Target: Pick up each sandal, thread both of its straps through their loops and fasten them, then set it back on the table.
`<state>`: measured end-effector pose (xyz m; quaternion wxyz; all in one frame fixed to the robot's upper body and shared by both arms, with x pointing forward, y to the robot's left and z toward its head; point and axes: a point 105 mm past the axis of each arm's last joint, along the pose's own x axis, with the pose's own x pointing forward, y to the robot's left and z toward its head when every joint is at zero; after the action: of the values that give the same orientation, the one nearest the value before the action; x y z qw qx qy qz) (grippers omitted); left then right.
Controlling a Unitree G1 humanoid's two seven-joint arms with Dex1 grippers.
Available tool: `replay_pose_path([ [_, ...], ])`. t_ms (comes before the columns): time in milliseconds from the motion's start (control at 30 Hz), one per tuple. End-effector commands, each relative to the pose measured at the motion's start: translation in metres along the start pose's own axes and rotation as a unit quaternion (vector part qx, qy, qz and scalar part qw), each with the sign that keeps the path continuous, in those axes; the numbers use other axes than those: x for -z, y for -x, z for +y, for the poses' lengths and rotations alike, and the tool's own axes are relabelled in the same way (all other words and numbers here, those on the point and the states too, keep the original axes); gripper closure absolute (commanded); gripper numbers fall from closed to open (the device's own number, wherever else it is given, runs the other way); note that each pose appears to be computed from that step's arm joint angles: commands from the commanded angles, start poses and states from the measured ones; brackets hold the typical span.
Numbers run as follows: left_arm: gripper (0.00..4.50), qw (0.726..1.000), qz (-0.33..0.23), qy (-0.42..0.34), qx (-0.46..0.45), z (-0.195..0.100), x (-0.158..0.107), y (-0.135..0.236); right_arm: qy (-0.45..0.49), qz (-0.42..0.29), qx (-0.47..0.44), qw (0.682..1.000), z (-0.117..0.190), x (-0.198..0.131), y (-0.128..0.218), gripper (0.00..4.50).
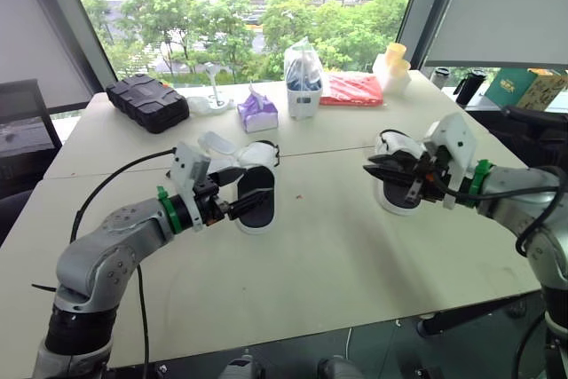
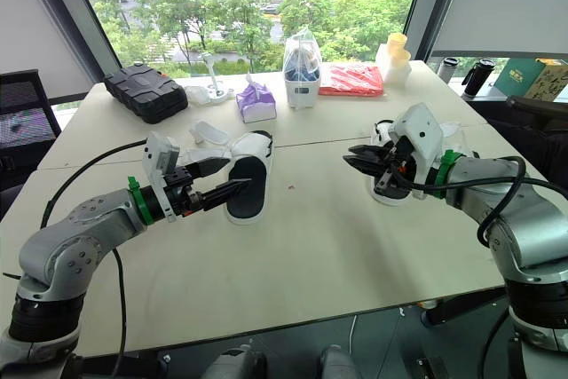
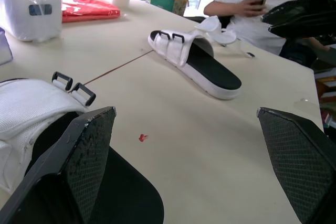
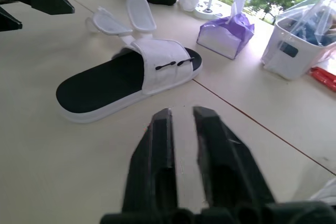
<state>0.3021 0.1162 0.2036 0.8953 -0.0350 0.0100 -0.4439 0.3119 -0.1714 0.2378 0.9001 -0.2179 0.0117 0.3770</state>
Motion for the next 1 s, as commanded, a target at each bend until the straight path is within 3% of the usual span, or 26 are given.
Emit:
replay_pose_path([
  [33, 0.00, 1.000, -0.023, -0.020, -0.002, -0.003, -0.013, -0.002, 0.039, 0.003, 0.055, 0.998, -0.019, -0.007, 0.005, 1.68],
  [133, 0.00, 1.000, -0.029, -0.013, -0.001, -0.005, -0.014, -0.003, 0.091, 0.050, 0.125, 0.987, -0.043, 0.005, 0.006, 0.08],
  [500, 0.00, 1.000, -0.028, -0.010, -0.006, -0.005, -0.014, -0.008, 0.196, 0.182, 0.265, 0.927, -0.102, 0.058, -0.007, 0.03],
  [667, 0.00, 1.000, -0.014, -0.026, -0.003, -0.007, -0.013, -0.010, 0.247, 0.242, 0.297, 0.890, -0.127, 0.091, -0.034, 0.03],
  [1000, 0.00, 0.999, -0.015, -0.036, -0.018, -0.004, -0.013, -0.009, 0.292, 0.278, 0.355, 0.844, -0.142, 0.109, -0.066, 0.03],
])
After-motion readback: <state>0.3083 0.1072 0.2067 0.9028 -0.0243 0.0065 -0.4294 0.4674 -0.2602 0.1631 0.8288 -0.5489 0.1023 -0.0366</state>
